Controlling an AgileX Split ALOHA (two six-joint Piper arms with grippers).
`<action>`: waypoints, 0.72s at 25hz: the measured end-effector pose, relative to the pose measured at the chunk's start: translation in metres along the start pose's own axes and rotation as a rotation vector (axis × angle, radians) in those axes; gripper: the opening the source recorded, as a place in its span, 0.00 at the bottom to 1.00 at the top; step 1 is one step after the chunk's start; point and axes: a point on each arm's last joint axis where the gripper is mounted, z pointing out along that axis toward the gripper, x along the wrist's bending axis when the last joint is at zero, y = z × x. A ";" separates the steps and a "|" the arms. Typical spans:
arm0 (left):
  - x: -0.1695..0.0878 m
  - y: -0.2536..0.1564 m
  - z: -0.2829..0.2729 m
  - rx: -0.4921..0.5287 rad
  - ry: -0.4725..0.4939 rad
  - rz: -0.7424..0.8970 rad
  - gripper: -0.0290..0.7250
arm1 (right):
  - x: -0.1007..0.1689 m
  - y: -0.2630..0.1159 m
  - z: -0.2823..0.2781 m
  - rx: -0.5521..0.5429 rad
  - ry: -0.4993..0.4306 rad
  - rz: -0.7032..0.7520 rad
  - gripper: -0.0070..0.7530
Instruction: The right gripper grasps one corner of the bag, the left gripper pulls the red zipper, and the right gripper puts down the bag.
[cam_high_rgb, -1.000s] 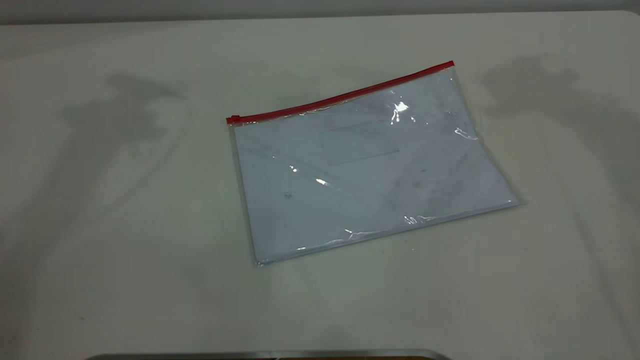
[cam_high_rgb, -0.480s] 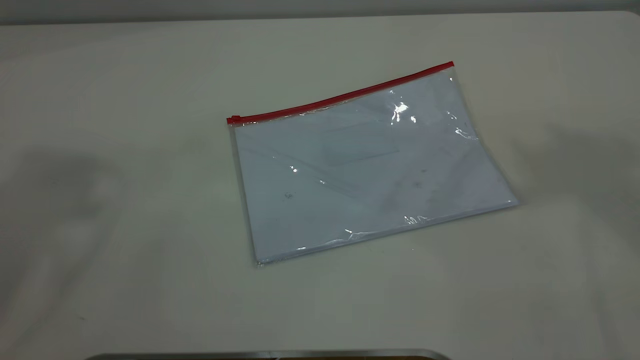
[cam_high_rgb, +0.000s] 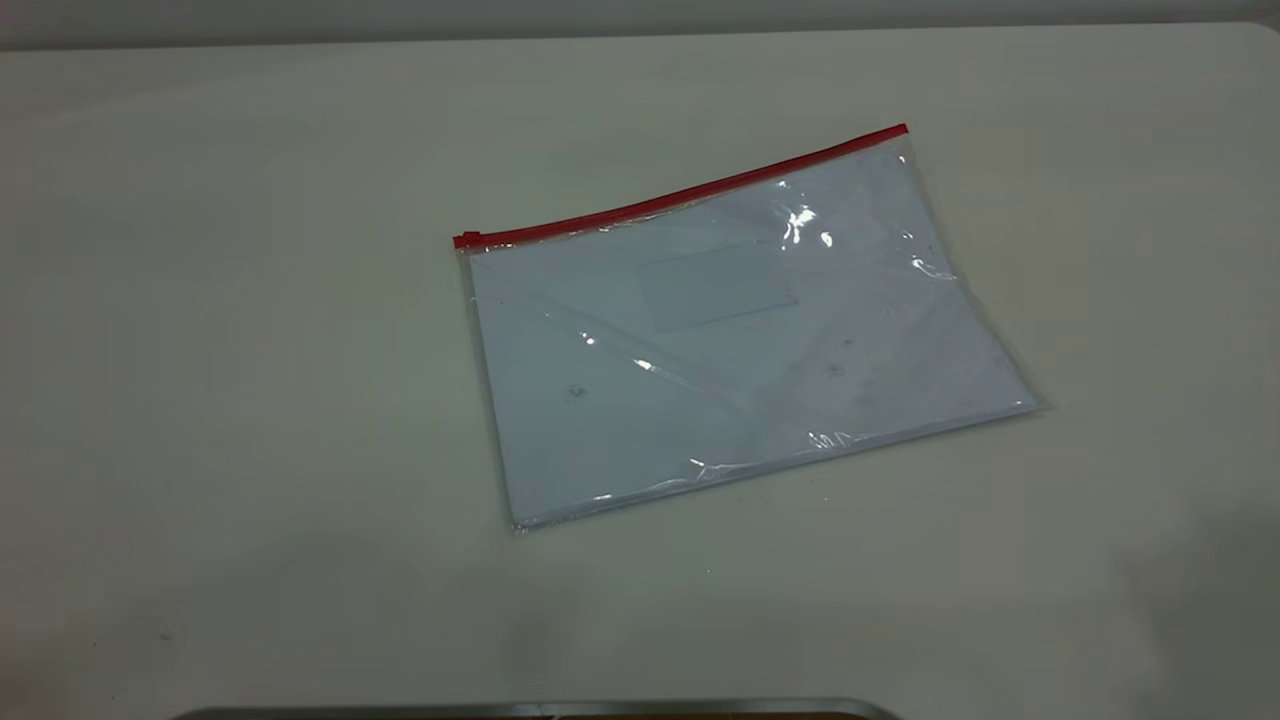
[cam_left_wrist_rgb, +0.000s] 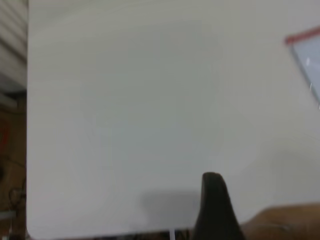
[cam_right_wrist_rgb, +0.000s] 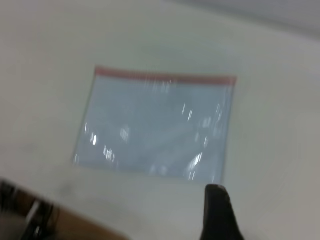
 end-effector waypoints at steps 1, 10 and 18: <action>0.000 -0.014 0.000 -0.004 0.000 -0.002 0.82 | 0.002 -0.013 0.002 0.017 0.003 0.001 0.71; -0.002 -0.075 0.012 -0.015 -0.003 -0.004 0.82 | 0.026 -0.106 -0.001 0.020 0.004 -0.016 0.71; -0.004 -0.102 0.024 -0.006 -0.014 -0.003 0.82 | 0.037 -0.175 0.005 -0.046 -0.039 -0.045 0.71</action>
